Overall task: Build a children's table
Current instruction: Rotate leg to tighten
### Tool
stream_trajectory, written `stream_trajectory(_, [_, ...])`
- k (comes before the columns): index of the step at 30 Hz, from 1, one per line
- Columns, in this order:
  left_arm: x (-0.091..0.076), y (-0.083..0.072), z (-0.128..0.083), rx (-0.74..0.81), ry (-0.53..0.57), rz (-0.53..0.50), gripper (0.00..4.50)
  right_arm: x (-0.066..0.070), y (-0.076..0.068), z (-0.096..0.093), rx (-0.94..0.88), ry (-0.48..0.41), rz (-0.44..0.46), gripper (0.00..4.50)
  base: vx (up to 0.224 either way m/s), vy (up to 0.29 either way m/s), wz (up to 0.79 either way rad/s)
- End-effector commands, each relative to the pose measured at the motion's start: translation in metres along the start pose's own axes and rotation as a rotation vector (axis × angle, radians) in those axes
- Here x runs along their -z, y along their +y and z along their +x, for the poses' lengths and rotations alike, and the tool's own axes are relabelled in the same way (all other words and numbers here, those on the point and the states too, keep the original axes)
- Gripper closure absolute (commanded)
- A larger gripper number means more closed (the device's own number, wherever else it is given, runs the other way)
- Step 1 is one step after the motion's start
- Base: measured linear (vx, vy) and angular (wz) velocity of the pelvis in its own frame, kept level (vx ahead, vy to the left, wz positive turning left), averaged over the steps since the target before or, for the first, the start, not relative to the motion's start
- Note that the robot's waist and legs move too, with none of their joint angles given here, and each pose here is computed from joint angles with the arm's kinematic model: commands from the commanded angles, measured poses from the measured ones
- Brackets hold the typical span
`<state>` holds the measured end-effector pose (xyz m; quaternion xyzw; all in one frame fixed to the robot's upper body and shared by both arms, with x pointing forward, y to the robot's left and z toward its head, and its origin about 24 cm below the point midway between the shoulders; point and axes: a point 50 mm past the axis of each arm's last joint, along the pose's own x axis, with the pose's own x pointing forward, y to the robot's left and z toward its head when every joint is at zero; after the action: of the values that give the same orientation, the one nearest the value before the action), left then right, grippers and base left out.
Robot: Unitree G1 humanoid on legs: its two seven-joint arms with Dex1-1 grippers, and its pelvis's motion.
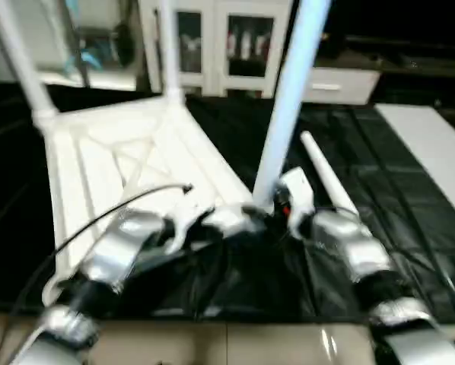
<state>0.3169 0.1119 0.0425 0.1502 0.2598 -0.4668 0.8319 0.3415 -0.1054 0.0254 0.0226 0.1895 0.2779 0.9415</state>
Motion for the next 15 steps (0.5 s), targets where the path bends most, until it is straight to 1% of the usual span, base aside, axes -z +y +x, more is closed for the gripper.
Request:
stream_trajectory(1, [-0.001,-0.006,0.012,-0.005,0.006,-0.029,4.50,0.018,-0.008,0.001,0.155,0.087,0.038,1.80,0.000,0.000,0.00])
stream_trajectory(4, [-0.011,-0.001,0.020,-0.077,0.001,-0.059,4.50,0.014,0.003,0.012,0.226,0.074,0.083,1.80,0.000,0.000,0.00])
stream_trajectory(5, [-0.017,0.002,0.024,-0.110,-0.002,-0.074,4.50,0.013,0.008,0.018,0.276,0.079,0.104,1.80,0.000,0.000,0.00])
stream_trajectory(6, [-0.017,0.002,0.025,-0.113,-0.002,-0.075,4.50,0.012,0.008,0.018,0.281,0.080,0.105,1.80,0.000,0.000,0.00])
stream_trajectory(7, [-0.022,0.006,0.029,-0.168,-0.001,-0.090,4.50,0.011,0.014,0.024,0.351,0.095,0.114,1.80,0.000,0.000,0.00])
stream_trajectory(9, [-0.026,0.010,0.032,-0.217,-0.002,-0.103,4.50,0.007,0.020,0.029,0.404,0.083,0.126,1.80,0.000,0.000,0.00])
stream_trajectory(11, [-0.028,0.012,0.032,-0.226,-0.008,-0.111,4.50,0.002,0.026,0.033,0.376,0.052,0.156,1.80,0.000,0.000,0.00])
stream_trajectory(13, [-0.028,0.012,0.032,-0.227,-0.008,-0.111,4.50,-0.001,0.029,0.034,0.348,0.039,0.154,1.80,0.000,0.000,0.00])
stream_trajectory(15, [-0.026,0.012,0.031,-0.224,-0.005,-0.113,4.50,-0.007,0.032,0.036,0.298,-0.007,0.155,1.80,0.000,0.000,0.00])
